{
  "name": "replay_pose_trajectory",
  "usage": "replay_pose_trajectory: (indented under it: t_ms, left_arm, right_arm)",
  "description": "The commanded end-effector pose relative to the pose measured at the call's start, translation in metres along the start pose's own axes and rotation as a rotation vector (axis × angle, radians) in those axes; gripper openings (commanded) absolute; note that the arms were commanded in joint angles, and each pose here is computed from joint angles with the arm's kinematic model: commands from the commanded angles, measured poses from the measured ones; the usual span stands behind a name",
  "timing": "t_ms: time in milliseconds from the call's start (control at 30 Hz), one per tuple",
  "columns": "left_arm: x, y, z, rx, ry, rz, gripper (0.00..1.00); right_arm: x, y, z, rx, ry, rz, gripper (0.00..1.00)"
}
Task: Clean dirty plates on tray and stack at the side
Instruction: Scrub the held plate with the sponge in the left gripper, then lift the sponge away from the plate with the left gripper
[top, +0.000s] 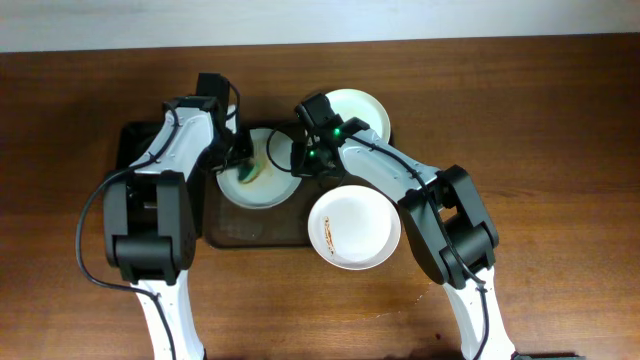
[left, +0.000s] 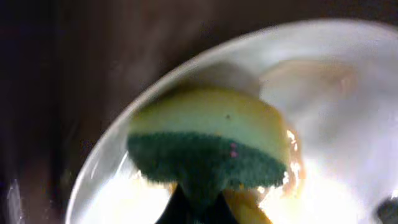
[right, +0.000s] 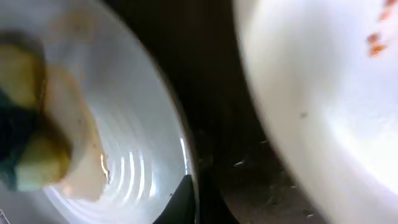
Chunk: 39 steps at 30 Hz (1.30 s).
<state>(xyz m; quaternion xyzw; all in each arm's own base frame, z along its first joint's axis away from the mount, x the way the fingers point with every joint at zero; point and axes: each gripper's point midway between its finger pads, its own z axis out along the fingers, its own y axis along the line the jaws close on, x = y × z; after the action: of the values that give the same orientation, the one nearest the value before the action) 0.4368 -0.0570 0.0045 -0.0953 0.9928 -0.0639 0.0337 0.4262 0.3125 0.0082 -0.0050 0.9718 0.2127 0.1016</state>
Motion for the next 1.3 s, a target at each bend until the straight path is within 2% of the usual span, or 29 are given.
replay_pose_trajectory:
  t_ms: [0, 67, 167, 233, 333, 600, 767, 900, 1033, 1267]
  left_arm:
    - [0.039, 0.055, 0.021, -0.235, 0.153, -0.021, 0.01]
    - [0.053, 0.052, 0.019, -0.205, 0.221, 0.045, 0.01]
    - [0.062, 0.019, 0.021, 0.013, 0.268, 0.195, 0.01]
    - [0.060, -0.017, 0.019, 0.220, 0.245, 0.274, 0.01]
    - [0.048, -0.051, 0.016, 0.385, 0.175, 0.314, 0.01]
    - [0.015, -0.066, 0.023, 0.415, 0.065, 0.183, 0.01]
    - [-0.004, -0.095, -0.002, 0.683, 0.007, 0.167, 0.01]
    - [-0.022, -0.077, -0.008, 0.689, -0.015, 0.053, 0.01]
    - [-0.044, -0.068, -0.043, 0.750, -0.064, 0.036, 0.01]
    - [-0.087, -0.052, -0.136, 0.762, -0.279, 0.077, 0.01]
  right_arm:
    - [0.008, -0.014, 0.011, 0.042, 0.024, 0.003, 0.05]
    - [0.008, -0.014, 0.011, 0.042, 0.024, 0.003, 0.05]
    - [0.007, -0.014, 0.011, 0.042, 0.024, 0.003, 0.05]
    - [0.007, -0.014, 0.011, 0.042, 0.024, 0.003, 0.05]
    - [0.008, -0.014, 0.011, 0.042, 0.024, 0.003, 0.05]
    - [0.008, -0.014, 0.011, 0.042, 0.025, 0.003, 0.05]
    - [0.008, -0.014, 0.011, 0.043, 0.026, 0.003, 0.06]
    - [0.009, -0.014, 0.011, 0.040, 0.028, 0.003, 0.06]
    - [0.009, -0.013, 0.011, 0.033, 0.032, 0.003, 0.05]
    - [0.012, -0.008, 0.011, 0.008, 0.049, 0.001, 0.04]
